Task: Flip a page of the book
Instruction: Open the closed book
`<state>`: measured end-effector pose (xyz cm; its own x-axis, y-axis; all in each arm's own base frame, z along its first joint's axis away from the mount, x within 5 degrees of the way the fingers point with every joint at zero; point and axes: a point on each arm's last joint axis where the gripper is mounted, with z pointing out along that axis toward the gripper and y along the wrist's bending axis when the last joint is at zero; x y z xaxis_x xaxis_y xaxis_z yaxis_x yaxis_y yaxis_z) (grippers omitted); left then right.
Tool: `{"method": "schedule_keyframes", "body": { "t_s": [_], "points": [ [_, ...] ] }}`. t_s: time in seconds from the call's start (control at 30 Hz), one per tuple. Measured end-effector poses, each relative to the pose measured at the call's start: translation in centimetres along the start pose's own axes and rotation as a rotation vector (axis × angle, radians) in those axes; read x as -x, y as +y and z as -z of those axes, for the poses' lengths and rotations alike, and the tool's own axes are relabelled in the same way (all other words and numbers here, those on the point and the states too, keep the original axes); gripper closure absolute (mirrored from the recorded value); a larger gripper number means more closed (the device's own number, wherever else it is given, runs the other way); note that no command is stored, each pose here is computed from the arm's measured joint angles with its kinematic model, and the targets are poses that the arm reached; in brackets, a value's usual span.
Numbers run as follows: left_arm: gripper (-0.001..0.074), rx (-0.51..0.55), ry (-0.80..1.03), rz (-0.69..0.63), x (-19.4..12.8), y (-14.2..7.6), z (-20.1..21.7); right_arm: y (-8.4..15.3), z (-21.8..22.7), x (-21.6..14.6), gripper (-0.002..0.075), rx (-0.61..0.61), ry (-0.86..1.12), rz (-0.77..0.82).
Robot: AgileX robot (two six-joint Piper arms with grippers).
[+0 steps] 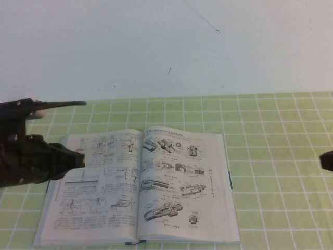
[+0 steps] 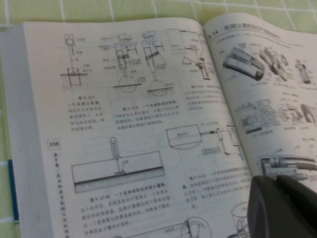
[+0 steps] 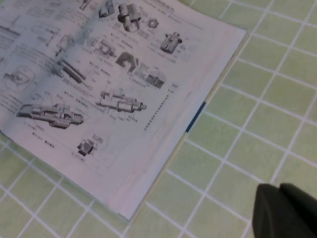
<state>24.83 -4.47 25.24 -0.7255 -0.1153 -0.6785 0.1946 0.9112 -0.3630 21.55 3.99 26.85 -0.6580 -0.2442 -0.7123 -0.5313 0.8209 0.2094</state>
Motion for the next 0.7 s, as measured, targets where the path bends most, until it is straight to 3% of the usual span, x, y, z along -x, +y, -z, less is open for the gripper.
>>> {"method": "schedule_keyframes", "body": {
  "t_s": [0.13, 0.43, 0.53, 0.7],
  "points": [
    [0.0738, 0.02, 0.056, 0.003, 0.6, 1.1, -2.8, 0.1, -4.6, 1.0, 0.0728, 0.066, 0.069, 0.057],
    [0.0738, 0.057, 0.123, -0.005, 0.1, 2.7, -5.9, 3.5, -13.4, 3.2, 0.0713, 0.15, 0.16, 0.191],
    [0.0738, 0.051, 0.136, 0.006, -0.1, 2.8, -6.2, 3.6, -15.8, 3.2, 0.0641, 0.166, 0.197, 0.199],
    [0.0738, 0.052, 0.154, 0.016, -0.3, 3.1, -6.9, 2.9, -18.6, 3.6, 0.0407, 0.171, 0.233, 0.121]
  ]
}}
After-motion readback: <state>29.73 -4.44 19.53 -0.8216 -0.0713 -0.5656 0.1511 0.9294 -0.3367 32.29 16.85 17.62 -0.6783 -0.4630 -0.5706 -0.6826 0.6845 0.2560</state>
